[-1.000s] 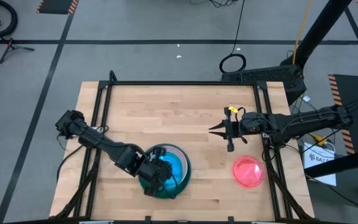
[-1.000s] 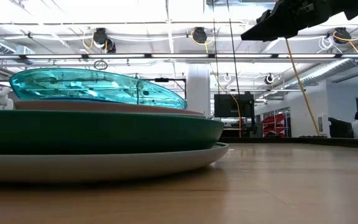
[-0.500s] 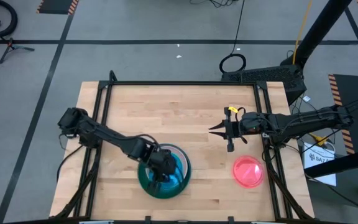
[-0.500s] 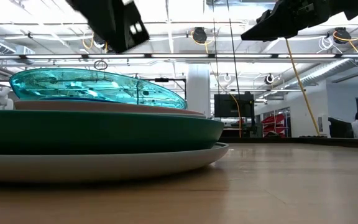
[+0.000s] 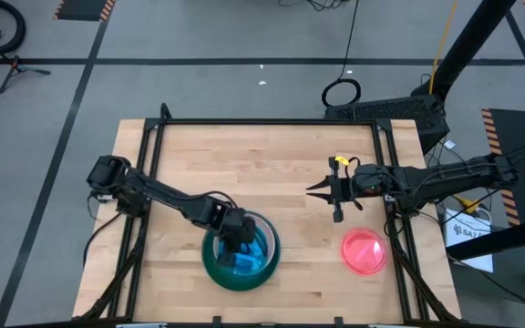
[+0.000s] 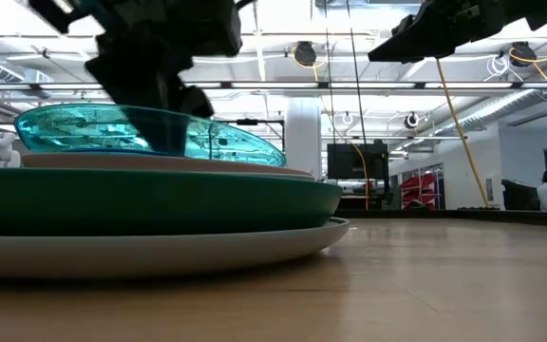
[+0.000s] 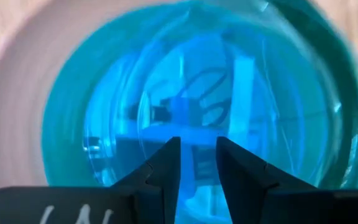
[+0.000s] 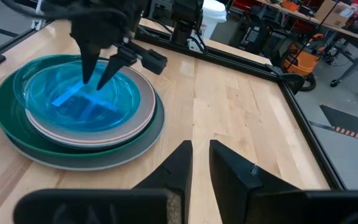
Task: Stack plastic plates
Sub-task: Stack the blue plate on top of the blue plate
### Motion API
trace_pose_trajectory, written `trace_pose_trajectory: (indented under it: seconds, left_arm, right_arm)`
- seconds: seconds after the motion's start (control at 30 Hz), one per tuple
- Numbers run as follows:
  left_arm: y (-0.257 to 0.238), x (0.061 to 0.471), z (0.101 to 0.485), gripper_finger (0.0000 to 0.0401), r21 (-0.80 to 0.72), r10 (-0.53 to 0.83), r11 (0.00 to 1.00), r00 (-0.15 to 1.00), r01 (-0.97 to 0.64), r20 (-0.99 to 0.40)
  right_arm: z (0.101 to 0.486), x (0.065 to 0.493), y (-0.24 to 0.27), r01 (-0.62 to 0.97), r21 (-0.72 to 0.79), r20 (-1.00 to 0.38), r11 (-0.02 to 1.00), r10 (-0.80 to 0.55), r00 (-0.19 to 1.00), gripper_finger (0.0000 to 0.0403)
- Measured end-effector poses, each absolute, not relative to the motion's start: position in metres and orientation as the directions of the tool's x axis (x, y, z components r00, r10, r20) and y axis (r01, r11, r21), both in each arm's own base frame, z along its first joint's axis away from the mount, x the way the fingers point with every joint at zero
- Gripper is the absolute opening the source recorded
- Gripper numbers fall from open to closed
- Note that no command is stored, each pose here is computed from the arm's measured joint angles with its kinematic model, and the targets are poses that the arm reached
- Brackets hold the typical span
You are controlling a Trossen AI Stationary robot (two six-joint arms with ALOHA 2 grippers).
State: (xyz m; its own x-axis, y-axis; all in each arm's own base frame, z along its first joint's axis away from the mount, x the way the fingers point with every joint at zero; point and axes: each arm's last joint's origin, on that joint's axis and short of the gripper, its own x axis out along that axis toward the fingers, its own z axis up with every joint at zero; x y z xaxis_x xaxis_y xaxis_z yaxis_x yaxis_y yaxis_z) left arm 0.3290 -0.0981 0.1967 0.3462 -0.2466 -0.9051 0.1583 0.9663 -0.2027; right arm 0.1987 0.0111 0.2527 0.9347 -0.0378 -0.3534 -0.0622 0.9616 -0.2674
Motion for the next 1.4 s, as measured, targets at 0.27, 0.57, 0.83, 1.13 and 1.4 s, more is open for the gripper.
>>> trace_pose_trajectory:
  seconds: [0.27,0.57,0.83,1.13,1.4]
  left_arm:
    - [-0.097,0.327,0.193,0.0108,-0.215,-0.241,0.97,0.334,0.113,-0.911]
    - [-0.093,0.328,0.193,0.0108,-0.218,-0.241,0.97,0.335,0.107,-0.911]
    - [-0.093,0.333,0.189,0.0108,-0.22,-0.251,0.967,0.348,0.126,-0.903]
    - [-0.088,0.339,0.179,0.0108,-0.265,-0.297,0.954,0.324,0.138,-0.898]
    - [-0.083,0.336,0.178,0.0108,-0.204,-0.235,0.97,0.308,0.131,-0.922]
  right_arm:
    - [0.253,0.199,0.011,-0.063,-0.268,-0.353,0.962,-0.038,0.935,0.0047]
    - [0.253,0.199,0.011,-0.062,-0.268,-0.353,0.961,-0.038,0.935,0.0047]
    - [0.253,0.199,0.011,-0.062,-0.268,-0.353,0.961,-0.038,0.935,0.0047]
    - [0.251,0.198,0.011,-0.066,-0.266,-0.368,0.962,-0.038,0.929,0.0047]
    - [0.251,0.198,0.011,-0.066,-0.266,-0.369,0.962,-0.038,0.929,0.0047]
